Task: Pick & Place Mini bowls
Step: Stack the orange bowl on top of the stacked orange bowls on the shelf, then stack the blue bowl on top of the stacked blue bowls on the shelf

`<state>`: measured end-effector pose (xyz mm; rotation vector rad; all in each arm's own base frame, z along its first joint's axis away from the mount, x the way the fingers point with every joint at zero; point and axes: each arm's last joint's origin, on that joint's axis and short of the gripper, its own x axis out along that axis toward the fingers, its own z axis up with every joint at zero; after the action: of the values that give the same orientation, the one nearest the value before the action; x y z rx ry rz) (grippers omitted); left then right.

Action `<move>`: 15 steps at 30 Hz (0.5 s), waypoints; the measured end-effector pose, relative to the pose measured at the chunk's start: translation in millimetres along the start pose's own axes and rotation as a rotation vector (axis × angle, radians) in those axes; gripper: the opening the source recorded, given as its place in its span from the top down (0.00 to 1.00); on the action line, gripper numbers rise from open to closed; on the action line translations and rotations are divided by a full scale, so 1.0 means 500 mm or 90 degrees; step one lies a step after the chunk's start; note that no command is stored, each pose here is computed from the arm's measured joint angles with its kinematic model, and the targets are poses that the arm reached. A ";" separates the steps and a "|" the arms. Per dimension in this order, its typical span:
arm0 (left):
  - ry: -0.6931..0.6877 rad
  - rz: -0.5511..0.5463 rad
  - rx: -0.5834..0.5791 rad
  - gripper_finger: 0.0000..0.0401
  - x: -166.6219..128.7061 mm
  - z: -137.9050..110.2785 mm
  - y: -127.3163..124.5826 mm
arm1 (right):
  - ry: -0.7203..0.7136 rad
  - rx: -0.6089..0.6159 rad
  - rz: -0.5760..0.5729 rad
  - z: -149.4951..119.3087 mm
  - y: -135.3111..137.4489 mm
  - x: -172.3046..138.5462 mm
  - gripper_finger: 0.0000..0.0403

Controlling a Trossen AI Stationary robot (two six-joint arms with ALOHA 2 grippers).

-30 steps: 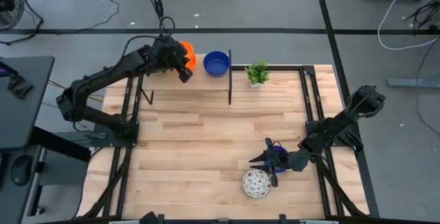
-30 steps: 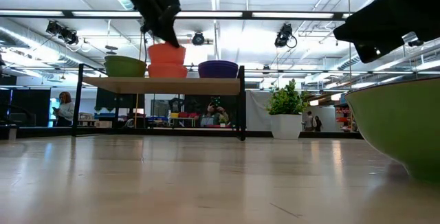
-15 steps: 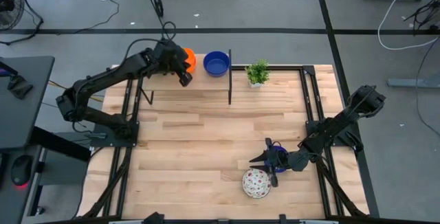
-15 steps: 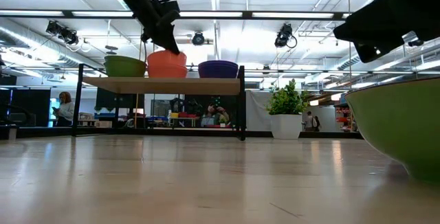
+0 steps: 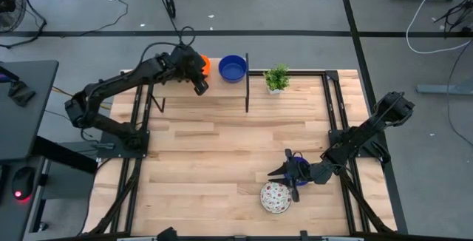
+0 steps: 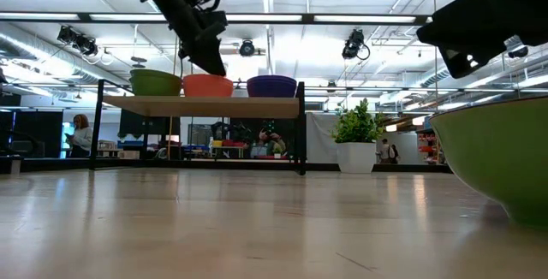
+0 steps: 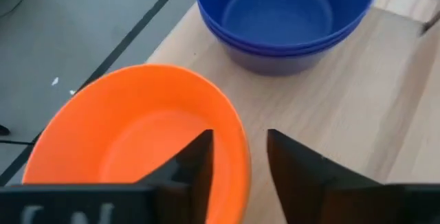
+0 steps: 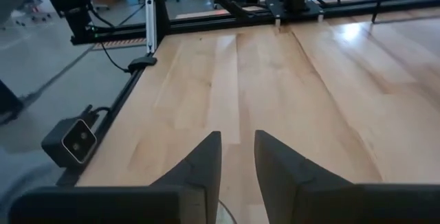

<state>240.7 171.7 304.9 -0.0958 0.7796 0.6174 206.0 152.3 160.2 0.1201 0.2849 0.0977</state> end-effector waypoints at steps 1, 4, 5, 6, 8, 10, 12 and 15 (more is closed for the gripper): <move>-0.006 -0.003 0.001 0.62 -0.007 0.001 0.000 | 0.000 0.012 0.000 0.000 0.000 0.000 0.77; -0.039 -0.014 -0.001 0.54 -0.041 0.006 0.002 | 0.000 0.040 0.000 0.000 0.000 0.000 0.77; -0.052 -0.022 0.001 0.52 -0.053 0.007 0.000 | 0.001 0.040 -0.001 0.000 0.000 0.000 0.77; -0.063 -0.029 0.002 0.51 -0.067 0.008 -0.002 | 0.002 0.038 -0.003 -0.001 -0.002 0.001 0.77; -0.093 -0.045 0.009 0.49 -0.099 0.011 -0.011 | 0.012 0.026 -0.012 -0.001 -0.007 0.001 0.77; -0.121 -0.072 0.024 0.49 -0.133 0.010 -0.027 | 0.029 0.019 -0.015 0.005 -0.008 -0.002 0.75; -0.135 -0.107 0.045 0.50 -0.160 0.007 -0.051 | 0.072 0.010 -0.004 0.020 -0.005 -0.007 0.72; -0.138 -0.168 0.087 0.52 -0.186 -0.001 -0.097 | 0.199 0.007 0.012 0.050 0.004 -0.020 0.66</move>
<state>216.8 86.5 361.5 -0.0051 0.5841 0.3163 203.6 150.3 187.1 0.1187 0.5957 0.1332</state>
